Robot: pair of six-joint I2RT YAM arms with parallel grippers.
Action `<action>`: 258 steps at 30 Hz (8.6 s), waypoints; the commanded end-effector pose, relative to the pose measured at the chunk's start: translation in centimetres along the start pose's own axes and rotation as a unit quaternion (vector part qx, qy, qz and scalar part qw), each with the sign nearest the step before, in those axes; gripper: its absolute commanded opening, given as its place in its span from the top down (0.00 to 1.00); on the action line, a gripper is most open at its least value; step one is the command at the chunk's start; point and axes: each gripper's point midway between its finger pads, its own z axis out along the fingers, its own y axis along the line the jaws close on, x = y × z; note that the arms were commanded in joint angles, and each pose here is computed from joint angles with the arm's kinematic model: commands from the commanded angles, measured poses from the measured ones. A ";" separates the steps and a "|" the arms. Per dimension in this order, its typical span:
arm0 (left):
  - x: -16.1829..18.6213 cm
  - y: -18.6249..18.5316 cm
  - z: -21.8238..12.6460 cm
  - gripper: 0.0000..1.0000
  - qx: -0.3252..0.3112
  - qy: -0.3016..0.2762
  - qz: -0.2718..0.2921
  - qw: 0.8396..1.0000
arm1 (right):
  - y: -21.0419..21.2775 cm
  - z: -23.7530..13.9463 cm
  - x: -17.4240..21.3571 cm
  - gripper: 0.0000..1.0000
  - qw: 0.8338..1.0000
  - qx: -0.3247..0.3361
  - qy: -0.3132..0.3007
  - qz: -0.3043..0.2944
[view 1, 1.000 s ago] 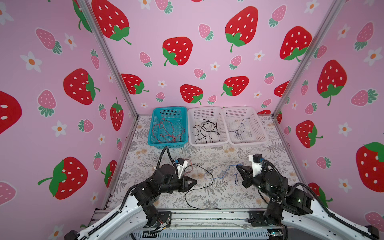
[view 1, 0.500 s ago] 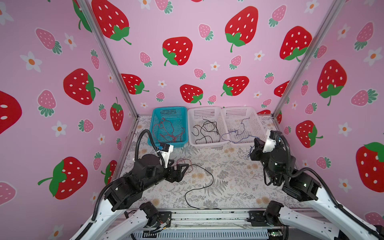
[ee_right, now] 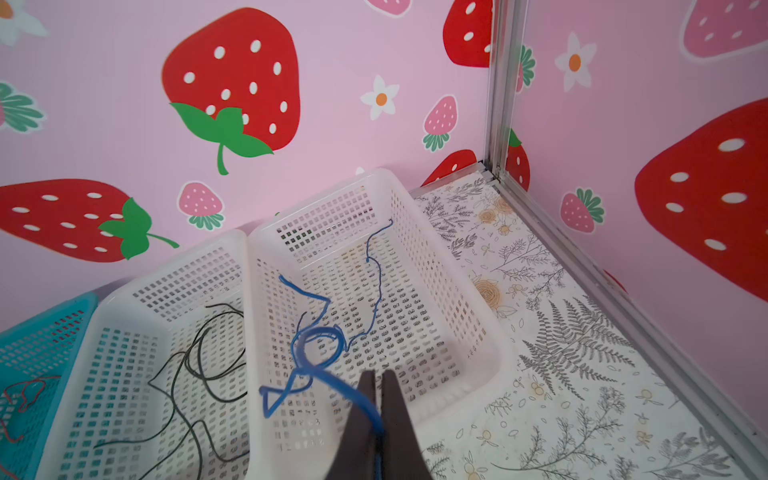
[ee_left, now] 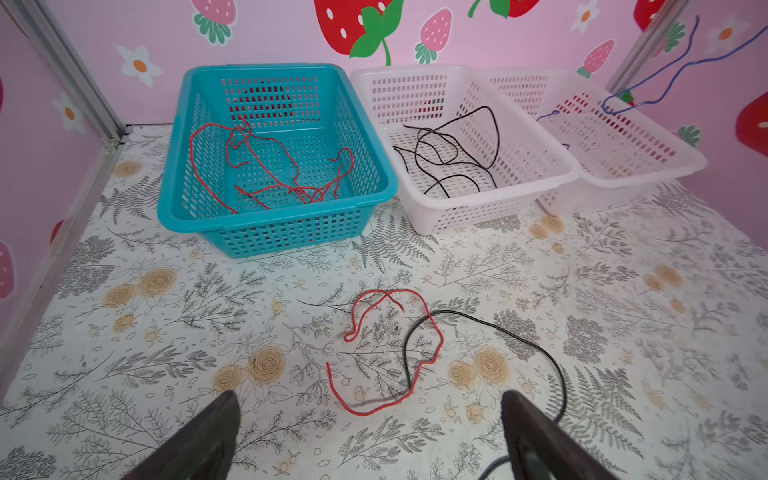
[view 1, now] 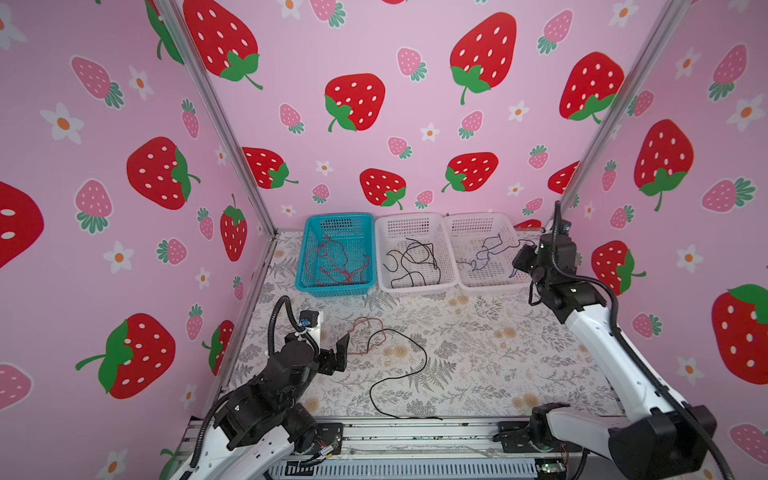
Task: Untangle the cables
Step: 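Carry the blue cable to the farthest white basket with right while left withdraws, then open the right gripper to drop the blue cable into the basket, then lower the left gripper onto the red cable and grasp it while right returns, then carry the red cable with the left gripper into the teal basket, then lower the right gripper onto the black cable and grasp it while left withdraws, then lift the black cable with the right gripper toward the middle white basket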
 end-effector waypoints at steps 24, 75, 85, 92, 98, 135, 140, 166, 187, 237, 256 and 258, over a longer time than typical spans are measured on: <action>-1.1 1.8 -0.1 0.01 -0.044 -0.054 0.004 0.998 | 2.0 8.6 2.5 0.44 0.993 -0.061 0.035 0.098; 11.8 0.1 9.5 0.41 -0.077 0.154 -0.371 0.912 | 13.5 -12.9 25.2 0.24 0.865 -0.454 0.117 -0.177; 13.2 0.4 11.0 0.65 -0.087 0.174 -0.371 0.908 | 13.8 -13.1 26.1 0.24 0.861 -0.455 0.120 -0.192; 14.5 0.9 11.2 0.80 -0.094 0.185 -0.371 0.905 | 13.9 -13.1 26.4 0.24 0.860 -0.455 0.120 -0.198; 15.4 1.2 11.3 0.82 -0.102 0.195 -0.367 0.904 | 14.0 -13.1 26.8 0.24 0.858 -0.456 0.124 -0.203; -2.5 -1.3 2.3 1.00 0.021 0.133 -0.294 0.946 | 14.7 -11.8 32.8 0.29 0.843 -0.431 0.197 -0.255; -8.2 -0.2 2.6 1.00 0.000 0.116 -0.244 0.963 | 14.8 -11.9 33.0 0.29 0.842 -0.431 0.199 -0.258; -8.6 12.9 21.1 1.00 -0.144 0.181 -0.255 0.939 | 15.1 -11.9 35.8 0.33 0.832 -0.399 0.216 -0.319; -12.1 10.9 14.3 0.43 -0.118 0.108 -0.258 0.953 | 13.9 -11.4 37.0 0.39 0.833 -0.367 0.239 -0.337; -0.9 7.6 0.7 0.18 -0.116 0.037 -0.232 0.965 | 15.8 -12.8 34.1 1.00 0.854 -0.343 0.249 -0.303; -0.8 7.5 0.9 0.18 -0.114 0.042 -0.233 0.965 | 21.5 -17.7 17.4 1.00 0.880 -0.380 0.085 -0.272; -0.7 7.5 0.9 0.18 -0.113 0.043 -0.233 0.965 | 22.3 -18.3 14.9 1.00 0.883 -0.376 0.062 -0.273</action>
